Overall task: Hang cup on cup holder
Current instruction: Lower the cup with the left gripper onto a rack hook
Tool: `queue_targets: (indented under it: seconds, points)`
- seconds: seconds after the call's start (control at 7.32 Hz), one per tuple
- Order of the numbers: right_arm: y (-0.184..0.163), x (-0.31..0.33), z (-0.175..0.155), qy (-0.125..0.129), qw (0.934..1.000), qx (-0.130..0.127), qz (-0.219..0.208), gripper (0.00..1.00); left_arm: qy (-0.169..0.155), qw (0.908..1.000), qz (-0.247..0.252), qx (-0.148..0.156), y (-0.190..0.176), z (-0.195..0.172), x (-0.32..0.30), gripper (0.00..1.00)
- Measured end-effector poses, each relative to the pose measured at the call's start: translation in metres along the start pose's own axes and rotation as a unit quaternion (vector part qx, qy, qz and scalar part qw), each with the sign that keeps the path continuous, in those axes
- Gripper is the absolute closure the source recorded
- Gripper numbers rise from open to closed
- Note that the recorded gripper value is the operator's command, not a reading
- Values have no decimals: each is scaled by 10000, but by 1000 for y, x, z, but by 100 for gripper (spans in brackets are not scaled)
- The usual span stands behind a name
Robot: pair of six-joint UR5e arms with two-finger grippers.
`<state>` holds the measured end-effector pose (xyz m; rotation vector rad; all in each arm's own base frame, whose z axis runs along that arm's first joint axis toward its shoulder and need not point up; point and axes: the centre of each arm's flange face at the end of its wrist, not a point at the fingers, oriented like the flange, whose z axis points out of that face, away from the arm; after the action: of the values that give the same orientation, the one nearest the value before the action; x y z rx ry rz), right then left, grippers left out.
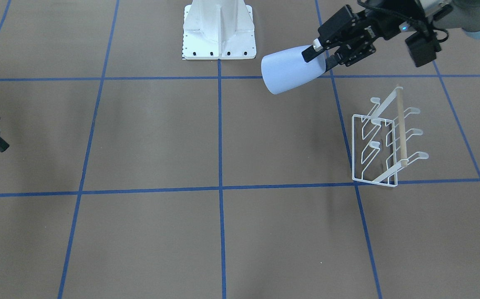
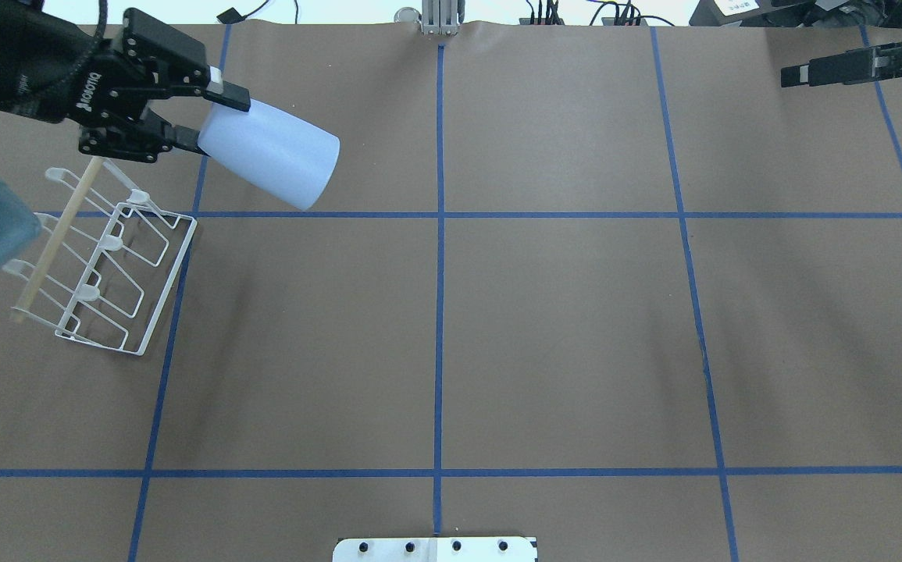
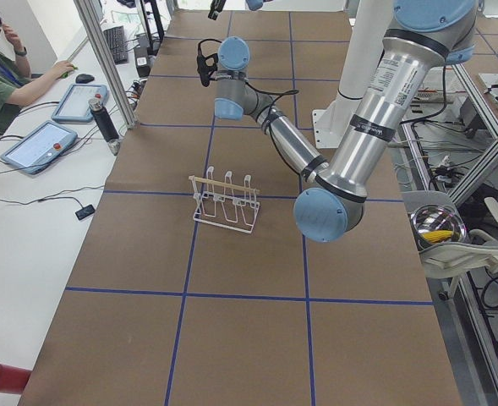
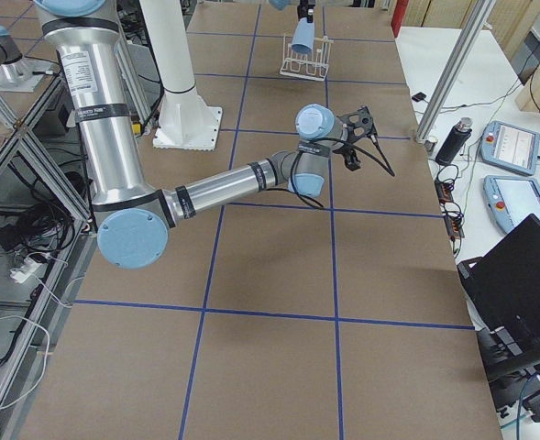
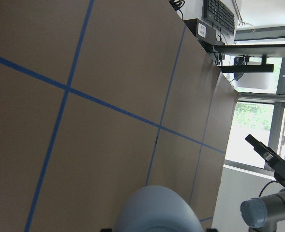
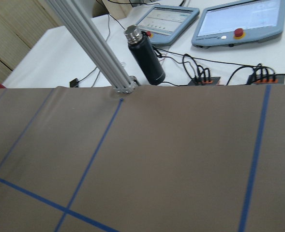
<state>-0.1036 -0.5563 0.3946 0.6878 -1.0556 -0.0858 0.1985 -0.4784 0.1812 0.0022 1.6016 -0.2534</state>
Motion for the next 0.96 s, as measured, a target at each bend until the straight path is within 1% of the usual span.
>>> queue_targets:
  seconds: [0.14,0.27,0.41,0.55,0.68,0.82,0.96]
  points:
    - [-4,26,-9,388,9982,-256,-380,0,-227,9995,203,98,-14,-16,-10,100]
    - [-7,47,-19,694,9947,-533,-539,0,-490,9978,403,197,-26,-27,-20,100]
    - [-7,65,-28,934,9909,-787,-563,0,-758,9949,606,282,-36,-36,-27,100]
    - [-3,84,-37,1181,9856,-1031,-630,0,-1014,9909,803,380,-43,-45,-29,100]
    - [3,105,-47,1465,9771,-1316,-799,0,-1271,9856,993,506,-46,-54,-29,100]
    - [9,125,-55,1708,9665,-1661,-959,0,-1594,9785,1155,621,-46,-58,-28,100]
    - [17,139,-61,1850,9573,-2007,-947,0,-2010,9681,1316,710,-40,-58,-28,100]
